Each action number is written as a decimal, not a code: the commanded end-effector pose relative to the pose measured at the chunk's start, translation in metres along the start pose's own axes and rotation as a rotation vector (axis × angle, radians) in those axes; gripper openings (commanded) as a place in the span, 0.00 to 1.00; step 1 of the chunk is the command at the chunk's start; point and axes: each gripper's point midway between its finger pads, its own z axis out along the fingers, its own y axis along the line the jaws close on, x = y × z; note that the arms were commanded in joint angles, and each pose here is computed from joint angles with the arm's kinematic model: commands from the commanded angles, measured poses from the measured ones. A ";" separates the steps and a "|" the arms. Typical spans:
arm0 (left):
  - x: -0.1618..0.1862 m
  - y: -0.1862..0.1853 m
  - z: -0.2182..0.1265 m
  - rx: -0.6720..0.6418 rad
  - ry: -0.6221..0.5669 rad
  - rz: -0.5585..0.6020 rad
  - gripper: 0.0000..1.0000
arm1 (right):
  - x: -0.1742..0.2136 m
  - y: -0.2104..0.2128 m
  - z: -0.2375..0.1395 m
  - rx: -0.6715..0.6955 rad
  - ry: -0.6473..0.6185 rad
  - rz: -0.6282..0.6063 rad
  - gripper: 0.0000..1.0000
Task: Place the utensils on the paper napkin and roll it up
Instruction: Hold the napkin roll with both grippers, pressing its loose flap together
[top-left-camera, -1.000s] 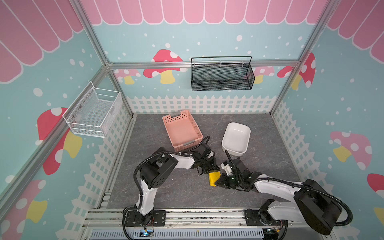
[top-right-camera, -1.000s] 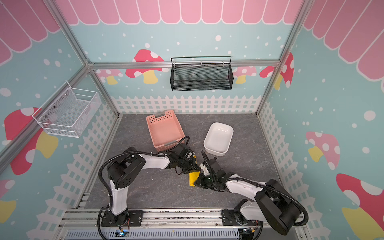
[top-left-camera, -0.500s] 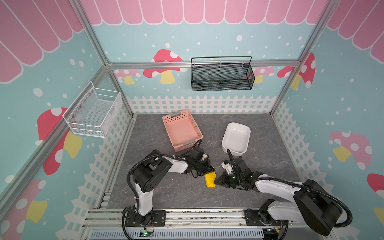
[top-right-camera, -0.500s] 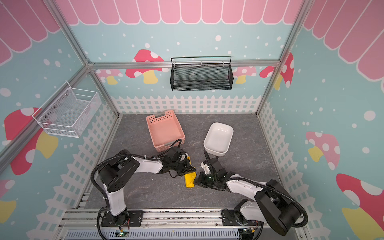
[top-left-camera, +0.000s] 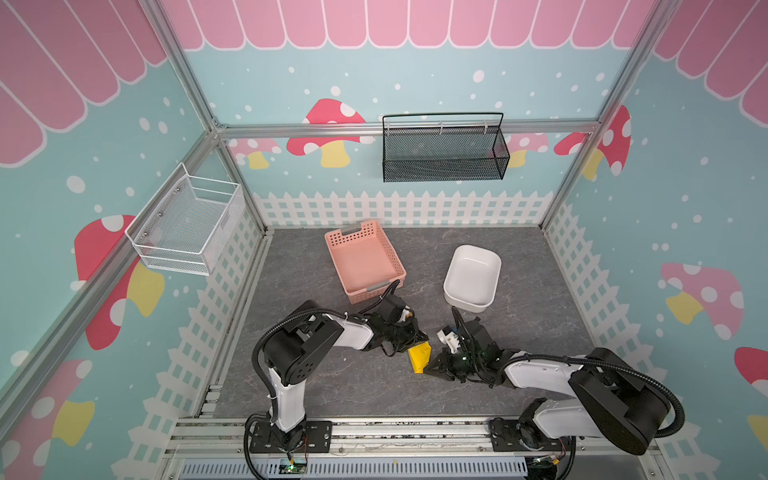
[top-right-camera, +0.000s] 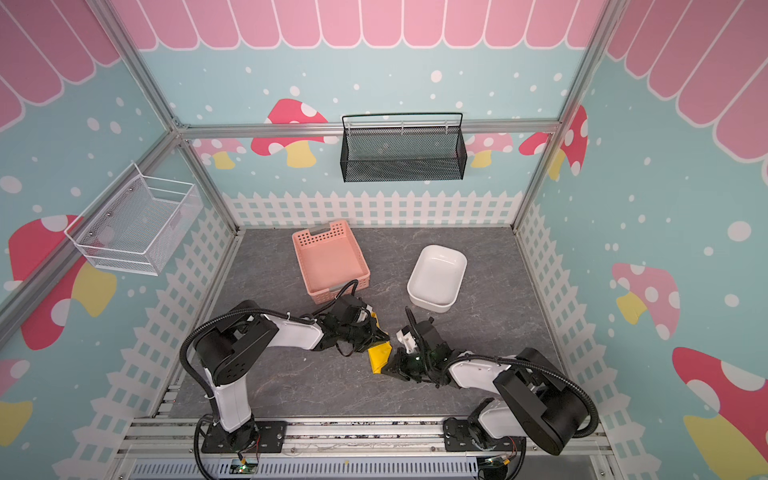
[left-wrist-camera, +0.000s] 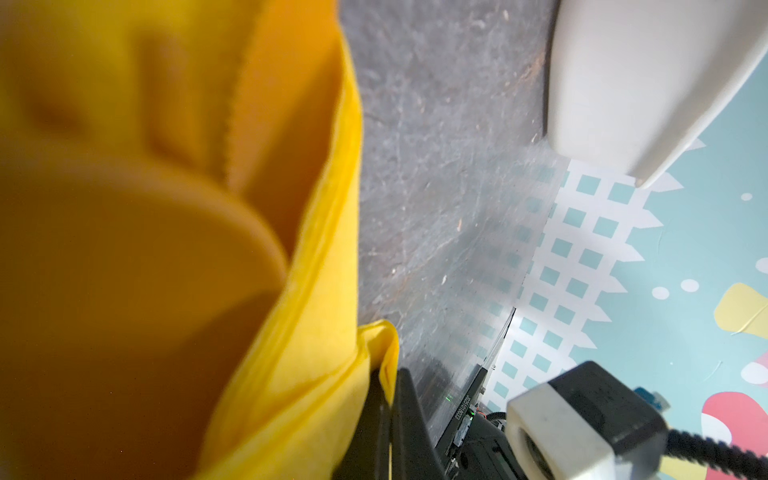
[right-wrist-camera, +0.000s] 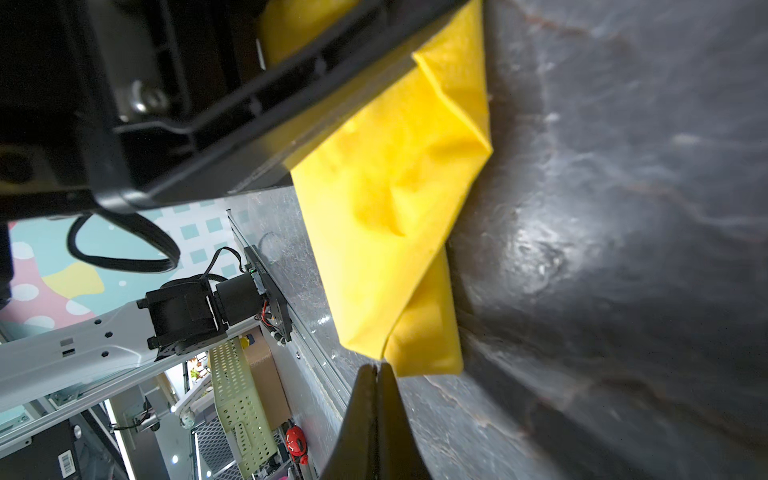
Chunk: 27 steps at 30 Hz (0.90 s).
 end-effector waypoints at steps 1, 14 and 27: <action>-0.004 0.046 0.001 -0.135 -0.038 -0.103 0.05 | -0.003 0.003 0.003 -0.022 -0.011 0.014 0.03; -0.003 0.039 0.001 -0.123 -0.031 -0.075 0.05 | -0.008 -0.018 0.015 0.040 -0.016 0.045 0.02; 0.008 -0.024 -0.016 -0.141 -0.007 0.146 0.02 | 0.008 -0.058 0.019 0.167 0.029 0.085 0.00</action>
